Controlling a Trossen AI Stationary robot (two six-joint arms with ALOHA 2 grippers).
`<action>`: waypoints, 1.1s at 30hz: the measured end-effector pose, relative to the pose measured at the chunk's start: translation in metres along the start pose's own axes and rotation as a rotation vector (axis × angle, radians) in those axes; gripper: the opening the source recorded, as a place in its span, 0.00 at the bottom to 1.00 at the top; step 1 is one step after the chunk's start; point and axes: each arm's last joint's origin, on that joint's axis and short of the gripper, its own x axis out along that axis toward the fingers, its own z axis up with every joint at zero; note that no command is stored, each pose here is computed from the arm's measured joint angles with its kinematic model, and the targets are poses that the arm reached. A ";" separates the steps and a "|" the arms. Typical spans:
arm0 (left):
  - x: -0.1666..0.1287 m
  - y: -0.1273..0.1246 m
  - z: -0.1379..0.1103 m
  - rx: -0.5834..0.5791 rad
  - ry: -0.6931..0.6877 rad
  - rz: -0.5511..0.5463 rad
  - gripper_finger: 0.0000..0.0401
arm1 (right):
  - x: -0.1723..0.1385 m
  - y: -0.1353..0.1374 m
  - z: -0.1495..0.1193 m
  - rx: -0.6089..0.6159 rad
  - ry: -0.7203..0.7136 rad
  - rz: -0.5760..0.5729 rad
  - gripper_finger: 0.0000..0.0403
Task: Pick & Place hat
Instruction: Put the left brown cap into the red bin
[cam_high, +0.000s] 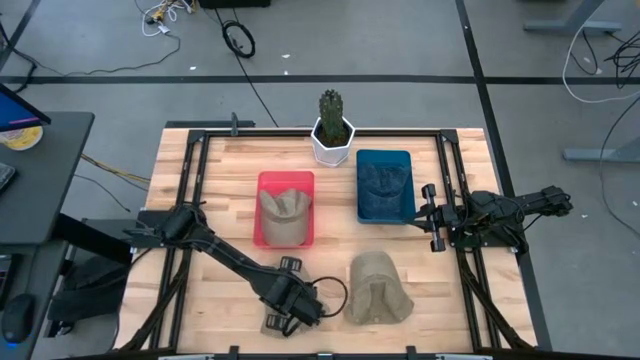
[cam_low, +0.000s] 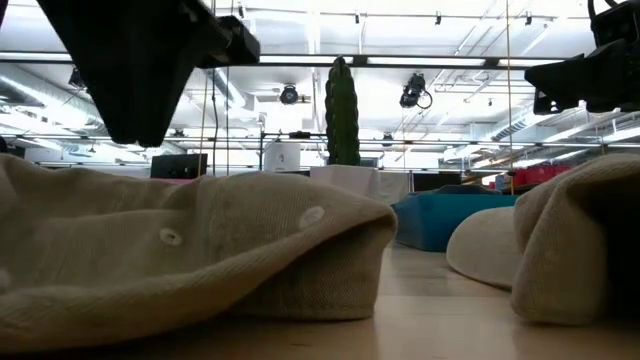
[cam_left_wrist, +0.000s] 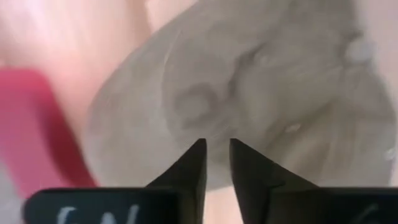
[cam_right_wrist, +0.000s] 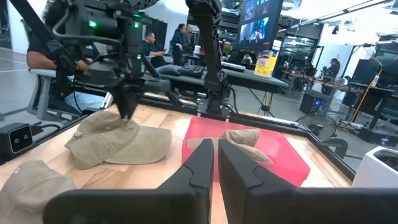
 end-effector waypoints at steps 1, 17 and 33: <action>0.000 0.002 -0.001 -0.008 0.018 0.014 0.21 | 0.000 0.000 0.000 0.000 0.000 0.000 0.06; 0.005 0.007 0.002 -0.098 -0.007 0.071 0.56 | 0.000 0.000 0.000 0.000 0.000 0.000 0.06; 0.049 0.007 -0.008 -0.106 0.054 0.072 0.29 | 0.000 0.000 0.000 0.000 0.000 -0.003 0.06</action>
